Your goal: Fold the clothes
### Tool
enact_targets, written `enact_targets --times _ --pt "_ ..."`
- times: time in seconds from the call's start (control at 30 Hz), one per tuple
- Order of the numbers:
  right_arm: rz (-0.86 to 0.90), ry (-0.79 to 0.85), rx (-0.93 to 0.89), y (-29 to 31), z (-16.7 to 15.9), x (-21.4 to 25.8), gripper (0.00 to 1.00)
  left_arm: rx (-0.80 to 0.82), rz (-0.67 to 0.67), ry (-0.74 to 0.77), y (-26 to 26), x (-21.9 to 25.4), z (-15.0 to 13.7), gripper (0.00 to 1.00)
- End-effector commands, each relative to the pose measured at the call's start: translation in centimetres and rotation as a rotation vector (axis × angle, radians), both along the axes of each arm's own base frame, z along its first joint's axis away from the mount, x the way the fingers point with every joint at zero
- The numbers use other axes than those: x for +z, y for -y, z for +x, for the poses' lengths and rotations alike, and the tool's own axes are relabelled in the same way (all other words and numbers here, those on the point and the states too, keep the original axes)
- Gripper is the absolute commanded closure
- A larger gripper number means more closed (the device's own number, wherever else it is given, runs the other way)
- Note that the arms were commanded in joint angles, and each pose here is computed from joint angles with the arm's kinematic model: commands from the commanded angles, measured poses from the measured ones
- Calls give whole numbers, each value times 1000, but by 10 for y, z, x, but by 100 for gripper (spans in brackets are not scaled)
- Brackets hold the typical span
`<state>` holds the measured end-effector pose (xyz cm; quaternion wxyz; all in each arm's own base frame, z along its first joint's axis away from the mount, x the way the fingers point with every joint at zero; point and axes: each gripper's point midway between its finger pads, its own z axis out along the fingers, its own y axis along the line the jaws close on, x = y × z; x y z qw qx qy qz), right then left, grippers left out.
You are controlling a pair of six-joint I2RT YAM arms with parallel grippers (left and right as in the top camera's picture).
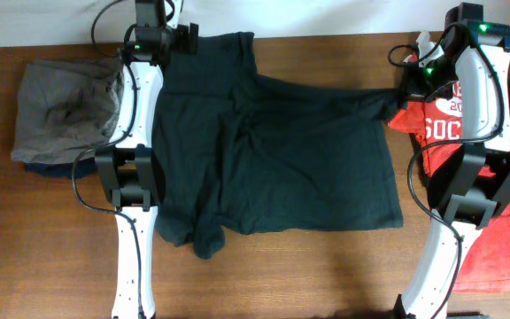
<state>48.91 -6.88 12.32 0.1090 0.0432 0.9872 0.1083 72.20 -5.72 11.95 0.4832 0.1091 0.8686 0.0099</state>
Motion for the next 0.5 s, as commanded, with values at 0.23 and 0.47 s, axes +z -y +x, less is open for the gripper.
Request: enact_targets --times 0.23,0.47 --pt "-14 16 1 6 3 2 96 -28 -174 -153 23 4 -29 7" --pt "-15 18 34 -9 6 2 96 -59 -172 -106 35 30 -29 3"
